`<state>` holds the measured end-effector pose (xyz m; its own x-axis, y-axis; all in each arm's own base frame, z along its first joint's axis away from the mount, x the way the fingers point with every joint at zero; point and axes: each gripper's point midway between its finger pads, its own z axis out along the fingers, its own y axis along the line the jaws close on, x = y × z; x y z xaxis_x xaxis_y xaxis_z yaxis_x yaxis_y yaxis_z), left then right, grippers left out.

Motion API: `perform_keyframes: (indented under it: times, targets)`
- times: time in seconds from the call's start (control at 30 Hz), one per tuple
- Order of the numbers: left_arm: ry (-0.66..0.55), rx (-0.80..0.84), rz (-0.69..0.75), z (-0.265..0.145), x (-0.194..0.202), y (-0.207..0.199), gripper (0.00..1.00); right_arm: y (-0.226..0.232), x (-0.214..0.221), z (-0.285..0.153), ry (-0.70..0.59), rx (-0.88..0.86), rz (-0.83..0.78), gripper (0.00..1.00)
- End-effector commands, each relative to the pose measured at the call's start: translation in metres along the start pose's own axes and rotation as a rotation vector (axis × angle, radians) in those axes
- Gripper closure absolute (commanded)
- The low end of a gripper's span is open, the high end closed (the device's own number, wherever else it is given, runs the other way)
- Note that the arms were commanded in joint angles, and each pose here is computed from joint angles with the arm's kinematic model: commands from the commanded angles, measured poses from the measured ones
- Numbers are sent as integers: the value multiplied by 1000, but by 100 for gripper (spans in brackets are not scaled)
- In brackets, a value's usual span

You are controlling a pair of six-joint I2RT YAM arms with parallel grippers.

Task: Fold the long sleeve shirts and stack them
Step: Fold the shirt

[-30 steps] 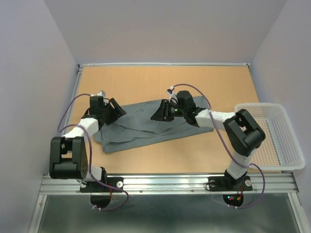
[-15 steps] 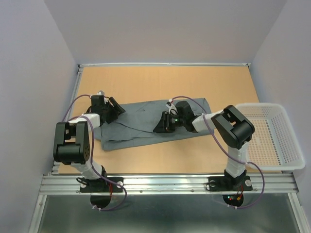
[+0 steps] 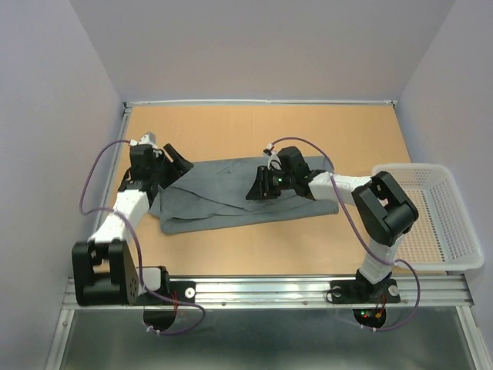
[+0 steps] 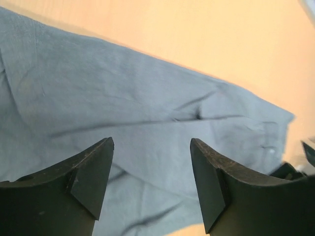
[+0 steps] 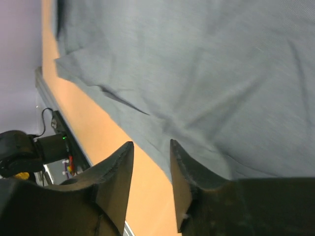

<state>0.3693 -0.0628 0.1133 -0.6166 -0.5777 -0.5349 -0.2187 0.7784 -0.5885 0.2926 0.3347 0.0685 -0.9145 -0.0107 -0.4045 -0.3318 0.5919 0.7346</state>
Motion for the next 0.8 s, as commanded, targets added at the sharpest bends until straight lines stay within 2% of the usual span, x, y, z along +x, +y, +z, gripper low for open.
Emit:
perform_keyframes:
  times: [0.0, 0.2, 0.43, 0.57, 0.77]
  targets:
    - [18, -7, -42, -46, 35, 5, 26, 60, -27, 2, -21, -121, -124, 62]
    - [151, -14, -158, -51, 101, 31, 30, 82, -27, 29, 12, -164, -161, 69]
    - [139, -38, -194, -45, 113, 45, 34, 80, -10, 73, 75, -165, -177, 70]
    - [164, -119, -241, -36, 130, 68, 34, 68, 12, 89, 131, -153, -179, 70]
    - [145, -183, -280, -35, 134, 82, 35, 41, 43, 85, 182, -103, -200, 74]
